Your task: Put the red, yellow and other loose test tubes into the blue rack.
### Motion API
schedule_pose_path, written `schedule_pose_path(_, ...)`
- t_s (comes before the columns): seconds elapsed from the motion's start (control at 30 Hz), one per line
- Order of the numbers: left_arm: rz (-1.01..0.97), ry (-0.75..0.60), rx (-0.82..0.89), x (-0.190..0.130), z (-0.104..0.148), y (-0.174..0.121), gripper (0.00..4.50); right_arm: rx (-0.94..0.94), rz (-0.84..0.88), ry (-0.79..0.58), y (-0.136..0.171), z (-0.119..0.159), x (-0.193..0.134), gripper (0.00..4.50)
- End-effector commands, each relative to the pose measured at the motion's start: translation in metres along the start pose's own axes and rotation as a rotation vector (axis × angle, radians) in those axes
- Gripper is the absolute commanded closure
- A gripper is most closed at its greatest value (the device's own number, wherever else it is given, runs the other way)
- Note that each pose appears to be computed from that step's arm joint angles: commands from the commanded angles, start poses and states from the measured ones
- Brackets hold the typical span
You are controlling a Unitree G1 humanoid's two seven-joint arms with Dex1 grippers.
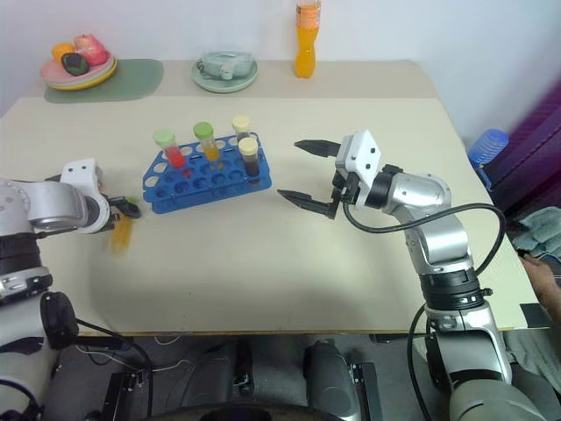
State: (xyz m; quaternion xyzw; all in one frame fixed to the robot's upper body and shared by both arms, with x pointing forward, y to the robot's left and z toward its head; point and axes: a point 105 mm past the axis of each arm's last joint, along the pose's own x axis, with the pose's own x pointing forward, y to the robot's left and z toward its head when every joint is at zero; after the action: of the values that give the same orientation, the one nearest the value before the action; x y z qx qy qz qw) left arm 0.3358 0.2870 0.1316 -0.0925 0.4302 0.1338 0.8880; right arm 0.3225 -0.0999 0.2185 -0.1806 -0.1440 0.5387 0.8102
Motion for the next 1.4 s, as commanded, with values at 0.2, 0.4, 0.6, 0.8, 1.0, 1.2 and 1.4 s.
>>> schedule_pose_path(0.2,0.020,0.010,0.000,0.000,-0.008,0.010,3.73,-0.062,-0.017,-0.025,-0.003,0.014,-0.004,0.00)
schedule_pose_path(0.4,-0.153,-0.214,0.103,-0.030,-0.011,0.002,3.73,-0.056,-0.012,-0.026,-0.003,0.012,-0.004,0.00)
schedule_pose_path(0.6,-0.501,-0.616,0.427,-0.083,-0.033,-0.029,3.73,-0.049,-0.013,-0.026,-0.005,0.012,-0.002,0.00)
schedule_pose_path(0.8,-0.680,-1.046,0.496,-0.131,-0.016,-0.056,3.73,-0.048,-0.027,-0.028,-0.008,0.015,-0.001,0.00)
schedule_pose_path(1.0,-0.637,-1.287,0.489,-0.129,0.017,-0.083,3.73,-0.046,-0.064,-0.009,-0.010,0.014,-0.010,0.00)
schedule_pose_path(1.2,-0.598,-1.377,0.500,-0.106,0.032,-0.105,3.73,-0.060,-0.100,0.016,-0.007,0.016,-0.022,0.00)
schedule_pose_path(1.4,-0.643,-1.395,0.528,-0.075,0.026,-0.132,3.73,-0.054,-0.138,0.037,-0.003,0.019,-0.030,0.00)
